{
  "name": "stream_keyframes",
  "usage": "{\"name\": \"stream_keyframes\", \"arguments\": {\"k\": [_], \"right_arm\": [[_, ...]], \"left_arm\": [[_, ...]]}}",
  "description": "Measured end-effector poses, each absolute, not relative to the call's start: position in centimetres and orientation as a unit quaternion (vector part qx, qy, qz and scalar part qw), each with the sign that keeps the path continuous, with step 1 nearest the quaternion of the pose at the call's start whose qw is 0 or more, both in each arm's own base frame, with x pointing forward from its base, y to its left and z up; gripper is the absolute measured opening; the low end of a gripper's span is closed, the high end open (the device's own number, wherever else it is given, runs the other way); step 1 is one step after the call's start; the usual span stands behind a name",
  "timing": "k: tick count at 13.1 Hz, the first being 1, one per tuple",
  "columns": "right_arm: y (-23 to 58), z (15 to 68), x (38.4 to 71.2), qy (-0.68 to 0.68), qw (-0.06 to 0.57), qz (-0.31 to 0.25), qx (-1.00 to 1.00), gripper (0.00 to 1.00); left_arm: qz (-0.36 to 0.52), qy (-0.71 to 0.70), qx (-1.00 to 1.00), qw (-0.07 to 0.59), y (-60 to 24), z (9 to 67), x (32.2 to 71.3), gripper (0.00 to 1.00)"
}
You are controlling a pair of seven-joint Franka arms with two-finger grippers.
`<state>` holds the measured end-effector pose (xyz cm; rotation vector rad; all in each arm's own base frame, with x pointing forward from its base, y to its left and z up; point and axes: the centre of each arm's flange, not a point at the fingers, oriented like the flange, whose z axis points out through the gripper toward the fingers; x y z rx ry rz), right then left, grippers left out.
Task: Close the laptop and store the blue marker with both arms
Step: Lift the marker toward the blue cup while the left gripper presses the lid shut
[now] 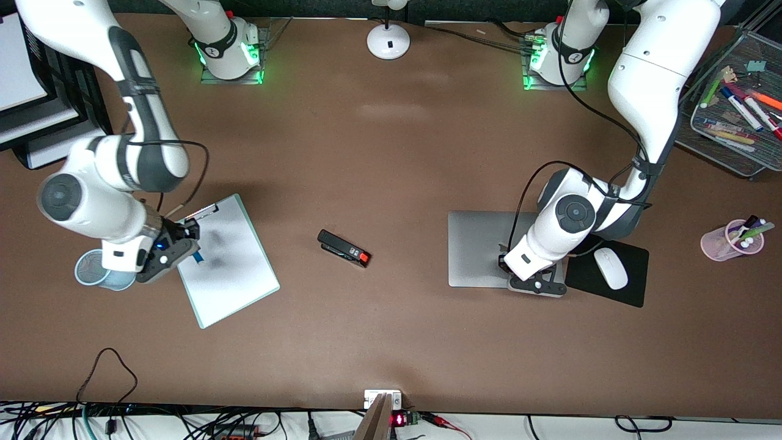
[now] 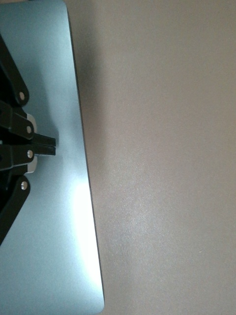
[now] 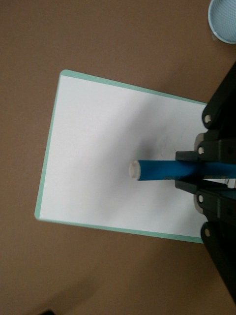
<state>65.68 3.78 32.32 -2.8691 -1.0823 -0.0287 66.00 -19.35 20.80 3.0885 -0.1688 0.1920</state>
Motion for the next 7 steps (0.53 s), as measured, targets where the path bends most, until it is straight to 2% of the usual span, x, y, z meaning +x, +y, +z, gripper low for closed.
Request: {"name": "stream_keyframes", "arguments": {"k": [4, 6, 7], "right_arm": [[-1.9, 33.9, 65.3, -0.419, 0.111, -0.035, -0.9, 0.18], [-4.2, 35.1, 64.9, -0.449, 0.15, -0.033, -0.88, 0.18], [-5.3, 35.8, 64.7, -0.466, 0.164, -0.037, -0.869, 0.18]], "left_arm": [[0.048, -0.053, 0.997, 0.009, -19.1, 22.0, 66.2, 0.01], [0.028, -0.052, 0.998, -0.008, -19.0, 23.9, 66.0, 0.14], [0.02, -0.053, 0.998, -0.016, -19.0, 25.1, 65.8, 0.14]]}}
